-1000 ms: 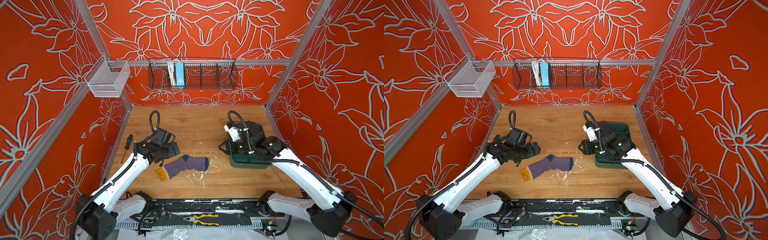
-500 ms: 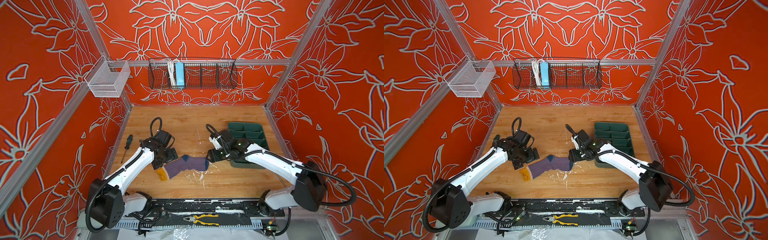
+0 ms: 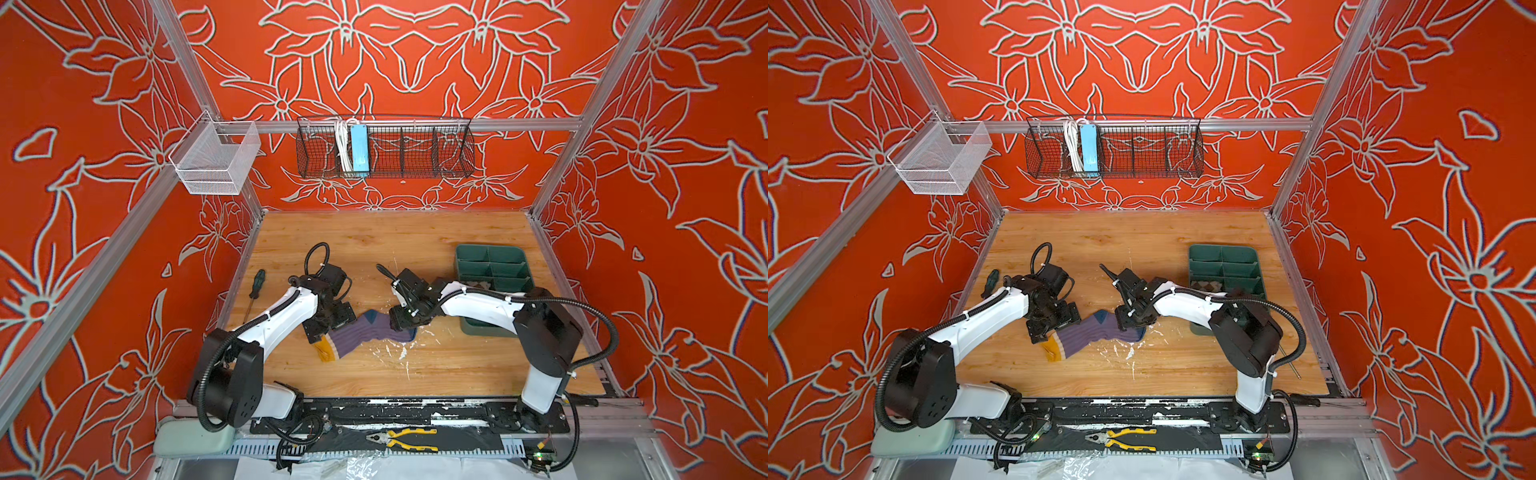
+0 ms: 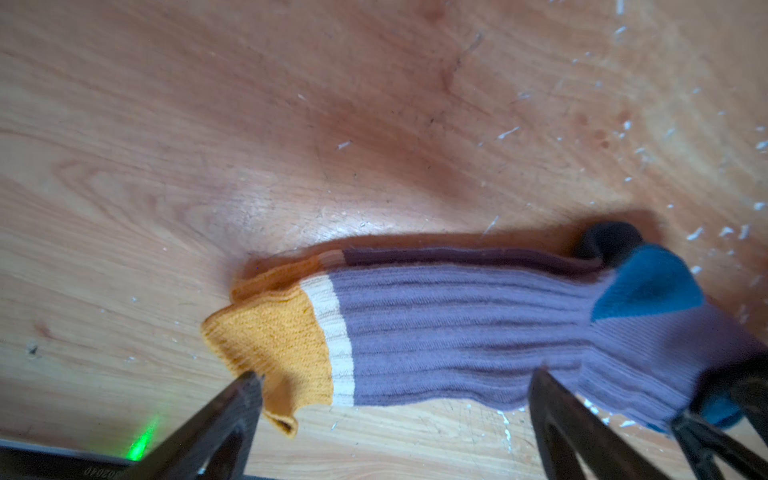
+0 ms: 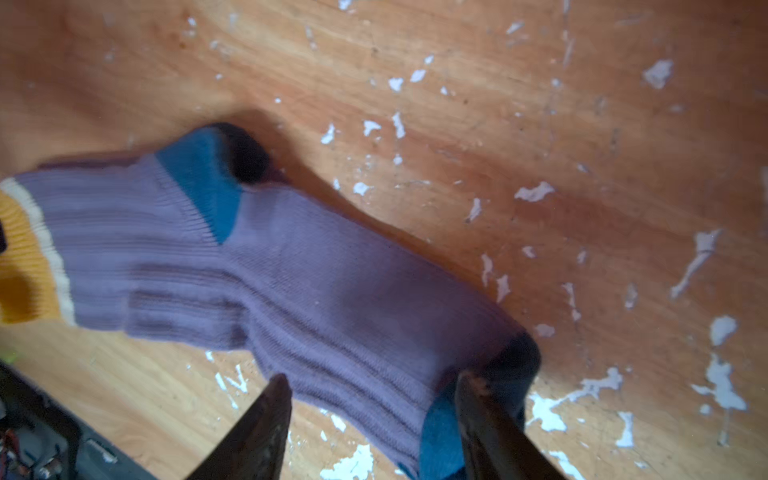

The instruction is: Roll the socks

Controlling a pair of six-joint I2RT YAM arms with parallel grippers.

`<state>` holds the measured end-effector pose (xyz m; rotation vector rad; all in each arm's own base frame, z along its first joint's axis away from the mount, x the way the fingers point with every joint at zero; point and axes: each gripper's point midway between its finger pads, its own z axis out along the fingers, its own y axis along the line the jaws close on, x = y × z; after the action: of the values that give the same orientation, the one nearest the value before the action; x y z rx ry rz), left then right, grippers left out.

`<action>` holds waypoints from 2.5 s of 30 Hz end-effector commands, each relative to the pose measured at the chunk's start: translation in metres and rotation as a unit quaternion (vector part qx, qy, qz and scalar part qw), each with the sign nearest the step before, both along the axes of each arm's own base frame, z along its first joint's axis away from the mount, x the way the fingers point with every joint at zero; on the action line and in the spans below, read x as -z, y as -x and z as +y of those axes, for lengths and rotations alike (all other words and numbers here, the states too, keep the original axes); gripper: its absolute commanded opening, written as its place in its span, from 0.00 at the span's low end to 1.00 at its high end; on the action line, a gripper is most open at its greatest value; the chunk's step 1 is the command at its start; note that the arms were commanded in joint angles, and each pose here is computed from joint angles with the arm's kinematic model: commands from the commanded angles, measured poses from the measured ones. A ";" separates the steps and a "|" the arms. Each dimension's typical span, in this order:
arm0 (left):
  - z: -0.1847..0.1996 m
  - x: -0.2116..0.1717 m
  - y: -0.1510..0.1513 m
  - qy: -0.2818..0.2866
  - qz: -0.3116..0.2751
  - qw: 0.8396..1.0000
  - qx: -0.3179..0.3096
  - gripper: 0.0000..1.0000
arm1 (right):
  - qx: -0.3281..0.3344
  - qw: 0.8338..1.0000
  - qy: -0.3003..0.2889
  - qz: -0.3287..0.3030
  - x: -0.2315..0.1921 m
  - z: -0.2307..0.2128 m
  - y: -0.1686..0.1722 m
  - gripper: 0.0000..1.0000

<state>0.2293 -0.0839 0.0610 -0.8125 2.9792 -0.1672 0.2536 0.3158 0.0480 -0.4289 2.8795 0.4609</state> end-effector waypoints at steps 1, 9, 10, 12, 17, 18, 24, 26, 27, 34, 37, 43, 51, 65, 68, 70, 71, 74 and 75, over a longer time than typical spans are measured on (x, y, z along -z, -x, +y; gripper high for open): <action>0.003 0.000 -0.006 -0.004 -0.010 1.000 -0.003 0.97 | 0.031 0.999 0.015 -0.006 0.007 0.000 -0.012 0.65; -0.004 0.014 -0.004 0.025 -0.012 1.000 -0.013 0.97 | 0.037 0.998 0.055 -0.021 0.007 -0.006 -0.019 0.64; -0.005 0.016 -0.002 0.029 -0.012 0.999 -0.016 0.97 | 0.038 0.998 0.054 -0.019 0.008 -0.006 -0.018 0.64; -0.007 0.021 0.000 0.038 -0.012 0.999 -0.019 0.97 | 0.038 0.998 0.055 -0.017 0.008 -0.006 -0.016 0.64; -0.008 0.032 0.005 0.045 -0.004 0.999 -0.025 0.97 | 0.038 0.998 0.046 -0.016 0.003 -0.003 -0.014 0.65; -0.009 0.033 0.006 0.046 -0.004 0.999 -0.025 0.97 | 0.037 0.998 0.047 -0.017 0.002 -0.003 -0.015 0.65; -0.007 0.036 0.008 0.043 -0.002 0.999 -0.026 0.97 | 0.037 0.998 0.023 -0.041 -0.021 0.002 -0.017 0.65; -0.005 0.036 0.008 0.039 -0.002 0.999 -0.026 0.97 | 0.030 0.999 0.012 -0.042 -0.026 0.008 -0.013 0.65; -0.005 0.036 0.008 0.037 -0.005 0.999 -0.025 0.97 | 0.025 0.999 0.009 -0.044 -0.029 0.011 -0.010 0.65; -0.004 0.036 0.009 0.035 -0.008 0.999 -0.026 0.97 | 0.016 1.000 -0.024 -0.012 -0.020 0.033 0.015 0.65; -0.003 0.035 0.009 0.036 -0.011 0.999 -0.027 0.97 | 0.034 0.999 -0.022 0.003 -0.007 0.030 0.020 0.65; -0.006 0.027 0.005 0.045 -0.024 0.998 -0.024 0.97 | 0.059 0.998 0.026 -0.012 0.005 0.007 0.017 0.67; -0.009 0.003 -0.009 0.052 -0.063 0.996 -0.020 0.97 | 0.064 0.996 0.055 -0.004 0.025 -0.005 0.013 0.70; 0.011 -0.075 -0.040 0.008 -0.164 0.986 -0.007 0.97 | -0.019 0.997 0.049 0.053 0.044 -0.017 -0.014 0.73; 0.017 -0.085 -0.043 0.009 -0.175 0.984 -0.017 0.97 | -0.046 0.995 0.031 0.085 0.054 -0.018 -0.025 0.73; 0.019 -0.087 -0.045 0.009 -0.179 0.984 -0.023 0.97 | -0.068 0.993 0.037 0.091 0.059 -0.020 -0.036 0.73; 0.020 -0.086 -0.046 0.009 -0.178 0.984 -0.025 0.97 | -0.081 0.992 0.044 0.090 0.061 -0.022 -0.042 0.73; 0.022 -0.080 -0.046 0.009 -0.166 0.986 -0.028 0.97 | -0.118 0.988 0.066 0.078 0.066 -0.021 -0.061 0.73; 0.022 -0.078 -0.045 0.009 -0.160 0.987 -0.028 0.97 | -0.130 0.986 0.078 0.070 0.068 -0.021 -0.070 0.73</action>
<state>0.2795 -0.0681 0.1436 -0.7656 2.6207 -0.3378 0.3378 0.3249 0.0349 -0.6282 2.8856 0.5203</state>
